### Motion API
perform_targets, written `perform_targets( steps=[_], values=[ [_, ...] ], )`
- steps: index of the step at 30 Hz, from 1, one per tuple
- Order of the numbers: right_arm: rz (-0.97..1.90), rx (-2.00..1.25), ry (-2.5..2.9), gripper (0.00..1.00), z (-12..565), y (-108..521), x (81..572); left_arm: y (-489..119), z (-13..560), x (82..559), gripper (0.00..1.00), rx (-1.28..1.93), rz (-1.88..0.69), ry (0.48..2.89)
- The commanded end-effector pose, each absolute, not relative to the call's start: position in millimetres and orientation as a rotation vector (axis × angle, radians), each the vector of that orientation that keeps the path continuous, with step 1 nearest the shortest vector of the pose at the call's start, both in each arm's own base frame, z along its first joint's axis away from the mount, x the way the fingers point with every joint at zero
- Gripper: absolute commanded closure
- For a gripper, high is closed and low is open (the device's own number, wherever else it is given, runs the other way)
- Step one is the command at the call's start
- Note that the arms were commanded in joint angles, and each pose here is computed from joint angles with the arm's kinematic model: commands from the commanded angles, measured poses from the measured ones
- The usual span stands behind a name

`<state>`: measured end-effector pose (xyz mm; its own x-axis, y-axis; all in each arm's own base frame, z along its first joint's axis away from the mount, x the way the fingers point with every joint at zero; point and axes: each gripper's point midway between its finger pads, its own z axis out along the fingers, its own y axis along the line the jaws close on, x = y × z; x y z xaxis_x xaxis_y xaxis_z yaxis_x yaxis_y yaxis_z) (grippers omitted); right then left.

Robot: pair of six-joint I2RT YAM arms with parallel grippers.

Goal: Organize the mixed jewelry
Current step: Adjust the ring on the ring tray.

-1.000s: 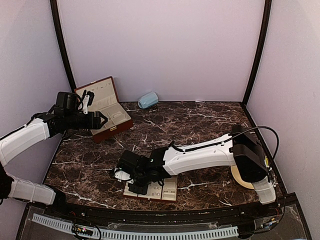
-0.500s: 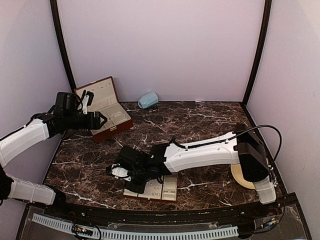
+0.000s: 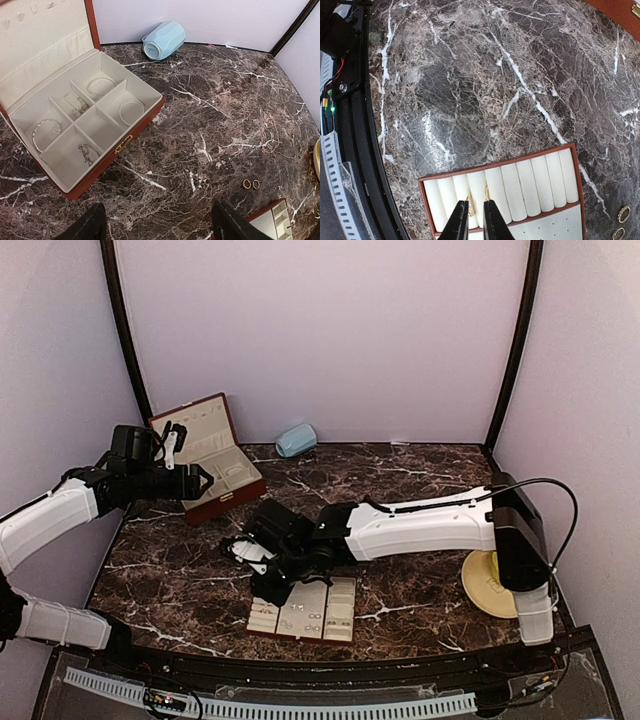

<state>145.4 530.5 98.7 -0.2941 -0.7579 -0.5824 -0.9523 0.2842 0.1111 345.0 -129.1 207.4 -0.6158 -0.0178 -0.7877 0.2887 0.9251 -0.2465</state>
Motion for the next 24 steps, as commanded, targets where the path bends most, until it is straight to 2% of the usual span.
perform_targets(
  steps=[1,24],
  values=[
    [0.669,-1.511,2.194,0.88,88,533,138,-126,211,344,0.25,0.194,-0.428,2.173],
    [0.516,-1.597,2.210,0.92,51,522,131,-128,206,345,0.25,0.194,-0.440,2.187]
  ],
)
